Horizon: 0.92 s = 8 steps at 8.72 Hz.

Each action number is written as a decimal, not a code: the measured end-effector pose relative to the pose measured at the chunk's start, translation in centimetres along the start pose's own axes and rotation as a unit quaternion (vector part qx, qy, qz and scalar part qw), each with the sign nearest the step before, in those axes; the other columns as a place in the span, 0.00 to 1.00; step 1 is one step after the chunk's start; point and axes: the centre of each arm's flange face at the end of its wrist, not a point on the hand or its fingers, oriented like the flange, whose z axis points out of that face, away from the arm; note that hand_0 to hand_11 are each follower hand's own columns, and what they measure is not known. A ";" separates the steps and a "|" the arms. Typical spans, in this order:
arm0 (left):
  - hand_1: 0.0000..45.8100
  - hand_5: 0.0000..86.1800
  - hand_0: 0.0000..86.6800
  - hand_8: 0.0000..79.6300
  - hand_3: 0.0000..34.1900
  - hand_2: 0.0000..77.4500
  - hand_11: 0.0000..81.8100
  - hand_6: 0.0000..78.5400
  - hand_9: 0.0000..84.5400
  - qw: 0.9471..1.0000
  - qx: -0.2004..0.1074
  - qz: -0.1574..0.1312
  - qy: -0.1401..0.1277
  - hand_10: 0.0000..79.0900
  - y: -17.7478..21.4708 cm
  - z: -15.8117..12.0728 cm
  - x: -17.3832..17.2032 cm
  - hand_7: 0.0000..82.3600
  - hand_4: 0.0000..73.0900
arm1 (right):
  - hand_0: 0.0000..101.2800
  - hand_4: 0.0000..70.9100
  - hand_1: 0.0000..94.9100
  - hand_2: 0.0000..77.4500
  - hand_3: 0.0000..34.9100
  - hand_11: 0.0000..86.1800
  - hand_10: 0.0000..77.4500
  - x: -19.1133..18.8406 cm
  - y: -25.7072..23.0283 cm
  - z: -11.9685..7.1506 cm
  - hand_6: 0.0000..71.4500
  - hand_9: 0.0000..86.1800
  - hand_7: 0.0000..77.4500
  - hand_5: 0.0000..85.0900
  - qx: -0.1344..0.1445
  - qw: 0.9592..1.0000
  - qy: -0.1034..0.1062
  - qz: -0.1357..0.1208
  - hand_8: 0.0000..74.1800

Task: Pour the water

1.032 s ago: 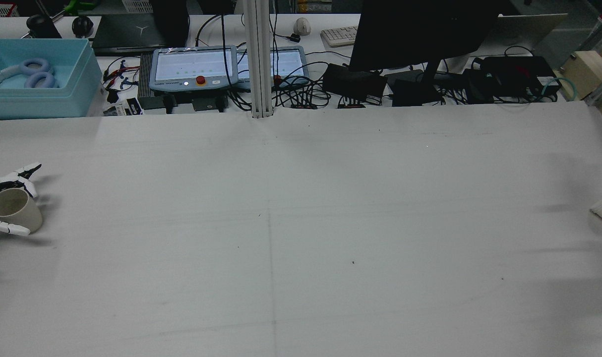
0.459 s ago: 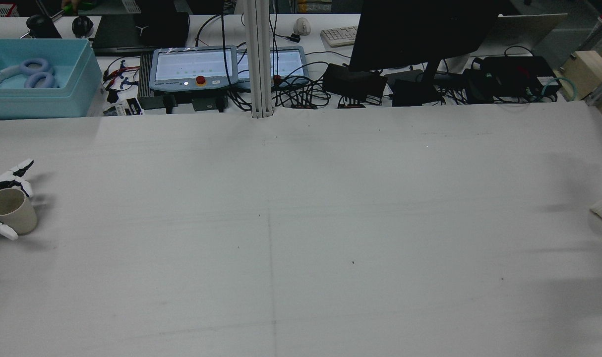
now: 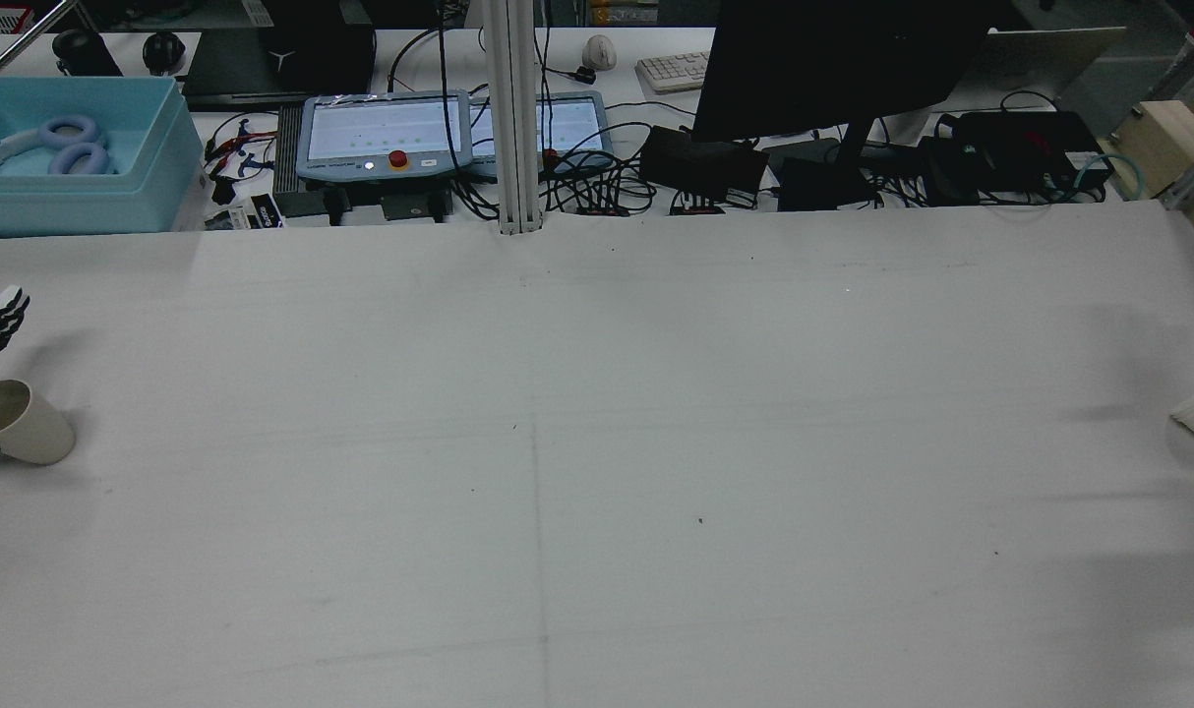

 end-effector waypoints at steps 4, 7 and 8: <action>0.02 0.00 0.58 0.01 0.15 0.01 0.00 0.00 0.01 0.999 0.023 0.009 0.047 0.00 -4.8 -1.9 7.7 0.04 0.08 | 0.45 0.00 0.01 0.01 0.40 0.01 0.01 -0.2 0.3 0.2 0.01 0.01 0.01 0.04 -0.003 0.999 -0.003 0.032 0.10; 0.02 0.00 0.57 0.02 0.15 0.01 0.00 0.00 0.01 0.997 0.016 0.003 0.072 0.00 -6.3 -2.9 18.3 0.05 0.08 | 0.44 0.00 0.01 0.01 0.42 0.01 0.00 -6.0 2.5 2.5 0.01 0.01 0.01 0.02 -0.038 0.991 -0.051 0.117 0.10; 0.02 0.00 0.58 0.02 0.14 0.01 0.00 0.03 0.01 0.997 0.013 -0.002 0.073 0.00 -4.6 -2.5 20.5 0.06 0.13 | 0.44 0.00 0.01 0.01 0.42 0.01 0.00 -8.7 4.3 3.4 0.01 0.01 0.01 0.02 -0.063 0.987 -0.066 0.134 0.10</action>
